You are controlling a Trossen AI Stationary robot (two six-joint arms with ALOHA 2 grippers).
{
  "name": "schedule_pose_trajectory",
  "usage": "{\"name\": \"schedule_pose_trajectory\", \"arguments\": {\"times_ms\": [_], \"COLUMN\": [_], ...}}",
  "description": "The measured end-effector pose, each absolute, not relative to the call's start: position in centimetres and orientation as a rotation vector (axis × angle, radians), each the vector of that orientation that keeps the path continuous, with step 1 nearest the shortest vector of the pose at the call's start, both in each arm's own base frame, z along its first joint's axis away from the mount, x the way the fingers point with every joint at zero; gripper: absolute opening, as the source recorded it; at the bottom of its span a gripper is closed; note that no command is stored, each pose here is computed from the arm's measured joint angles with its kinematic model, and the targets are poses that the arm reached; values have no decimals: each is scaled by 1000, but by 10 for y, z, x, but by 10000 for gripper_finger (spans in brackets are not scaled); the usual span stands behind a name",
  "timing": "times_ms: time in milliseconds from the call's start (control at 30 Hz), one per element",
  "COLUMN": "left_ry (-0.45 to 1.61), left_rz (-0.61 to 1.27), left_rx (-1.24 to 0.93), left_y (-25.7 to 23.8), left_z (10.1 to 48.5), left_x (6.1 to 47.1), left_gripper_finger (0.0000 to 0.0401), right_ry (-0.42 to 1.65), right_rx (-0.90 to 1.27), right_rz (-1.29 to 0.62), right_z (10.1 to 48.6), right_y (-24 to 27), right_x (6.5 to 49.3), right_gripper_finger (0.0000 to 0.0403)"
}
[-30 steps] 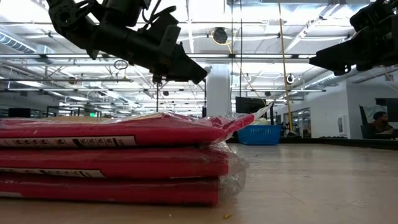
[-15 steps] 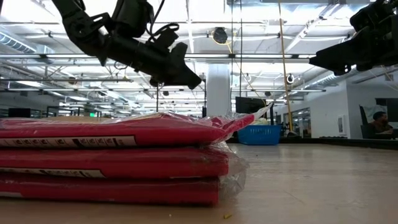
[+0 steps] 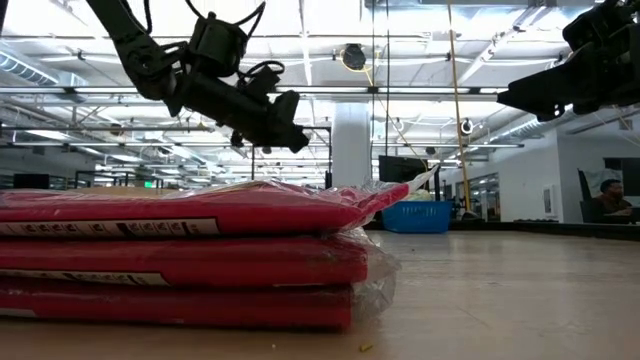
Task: Pick & Place Food Item
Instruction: Put the dark blue food coloring bottle into the green bin
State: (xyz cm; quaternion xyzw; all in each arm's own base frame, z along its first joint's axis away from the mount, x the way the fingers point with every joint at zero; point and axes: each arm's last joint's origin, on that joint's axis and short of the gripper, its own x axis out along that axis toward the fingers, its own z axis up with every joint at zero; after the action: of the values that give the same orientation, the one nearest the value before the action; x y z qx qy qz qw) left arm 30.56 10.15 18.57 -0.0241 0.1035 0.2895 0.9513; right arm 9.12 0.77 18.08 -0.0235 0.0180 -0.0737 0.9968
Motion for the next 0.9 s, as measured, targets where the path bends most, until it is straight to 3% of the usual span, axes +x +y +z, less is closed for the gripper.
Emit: {"name": "schedule_pose_trajectory", "arguments": {"times_ms": [233,467,900], "left_ry": [136,217,328], "left_rz": [694,716,799], "left_rx": [-211,-204,-292], "left_y": [132,147,167], "left_z": [197,213,153], "left_x": [302,322,368], "left_gripper_finger": [97,97,97], "right_ry": [36,36,36], "right_rx": [-47,-47,-47], "right_rz": [-148,-148,-148], "right_z": [181,181,181], "right_y": [8,8,8], "right_x": [91,91,91], "right_gripper_finger": [187,187,187]}}
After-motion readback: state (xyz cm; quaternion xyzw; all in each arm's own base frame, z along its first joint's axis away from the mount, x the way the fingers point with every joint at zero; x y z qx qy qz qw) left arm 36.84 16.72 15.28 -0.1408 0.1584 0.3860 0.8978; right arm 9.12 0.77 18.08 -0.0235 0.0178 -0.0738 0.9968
